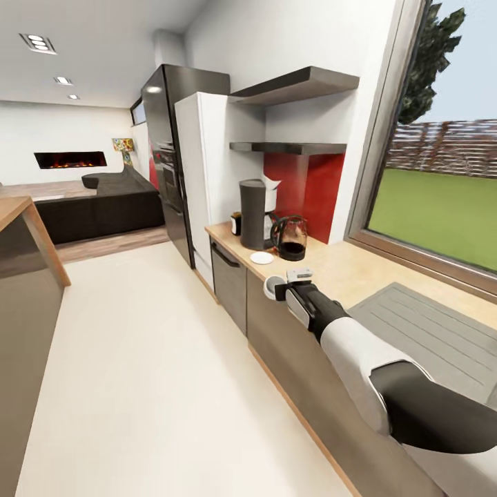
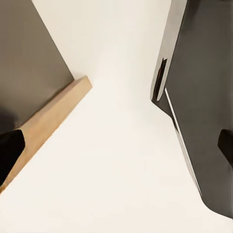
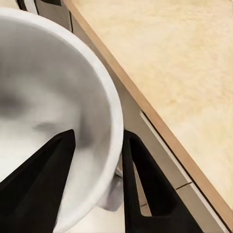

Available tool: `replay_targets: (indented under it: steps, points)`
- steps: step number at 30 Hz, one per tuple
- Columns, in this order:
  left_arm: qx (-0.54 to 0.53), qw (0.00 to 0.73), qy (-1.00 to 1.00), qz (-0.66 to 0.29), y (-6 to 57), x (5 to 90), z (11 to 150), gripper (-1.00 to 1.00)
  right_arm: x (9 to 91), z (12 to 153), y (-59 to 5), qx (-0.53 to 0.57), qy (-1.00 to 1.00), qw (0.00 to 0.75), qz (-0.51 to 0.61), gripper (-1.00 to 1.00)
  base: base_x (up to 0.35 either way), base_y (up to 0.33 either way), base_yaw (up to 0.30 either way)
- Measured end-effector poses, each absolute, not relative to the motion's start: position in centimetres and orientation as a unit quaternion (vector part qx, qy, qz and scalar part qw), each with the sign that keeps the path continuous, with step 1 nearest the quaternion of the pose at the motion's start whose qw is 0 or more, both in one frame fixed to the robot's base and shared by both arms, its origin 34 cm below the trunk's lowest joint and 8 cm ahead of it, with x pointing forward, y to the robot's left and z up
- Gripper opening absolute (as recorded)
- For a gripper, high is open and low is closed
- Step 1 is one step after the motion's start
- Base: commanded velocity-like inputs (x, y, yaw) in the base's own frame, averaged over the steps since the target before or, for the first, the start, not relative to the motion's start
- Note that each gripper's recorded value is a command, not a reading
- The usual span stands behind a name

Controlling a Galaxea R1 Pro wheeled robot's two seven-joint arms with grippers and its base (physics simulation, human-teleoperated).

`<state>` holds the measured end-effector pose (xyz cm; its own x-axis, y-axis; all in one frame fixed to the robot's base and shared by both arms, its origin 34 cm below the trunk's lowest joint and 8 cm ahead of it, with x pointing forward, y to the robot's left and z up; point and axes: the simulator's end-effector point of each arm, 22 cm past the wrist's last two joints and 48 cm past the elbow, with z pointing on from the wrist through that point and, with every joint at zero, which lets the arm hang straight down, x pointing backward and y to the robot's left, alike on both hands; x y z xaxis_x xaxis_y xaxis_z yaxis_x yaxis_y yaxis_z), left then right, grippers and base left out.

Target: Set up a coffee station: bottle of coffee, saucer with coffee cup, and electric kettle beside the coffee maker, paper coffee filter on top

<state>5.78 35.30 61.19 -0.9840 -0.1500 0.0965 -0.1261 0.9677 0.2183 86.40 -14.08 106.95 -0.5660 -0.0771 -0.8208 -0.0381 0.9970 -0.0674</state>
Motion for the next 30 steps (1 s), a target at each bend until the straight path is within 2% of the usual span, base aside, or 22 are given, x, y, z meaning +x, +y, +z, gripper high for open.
replay_targets:
  steps: [24, 30]
  points:
    - [0.070, 0.055, -0.990, -0.105, 35.17, 5.85, 61.16, 1.00, 86.48, 107.17, -14.09, -0.031, 0.883, 0.467, -0.021, -1.00, 0.300, 0.178, -0.002]
    - [0.070, 0.055, -0.990, -0.105, 35.15, 5.83, 61.16, 1.00, 86.44, 107.08, -14.12, -0.031, 0.884, 0.466, -0.021, -1.00, 0.295, 0.165, -0.163]
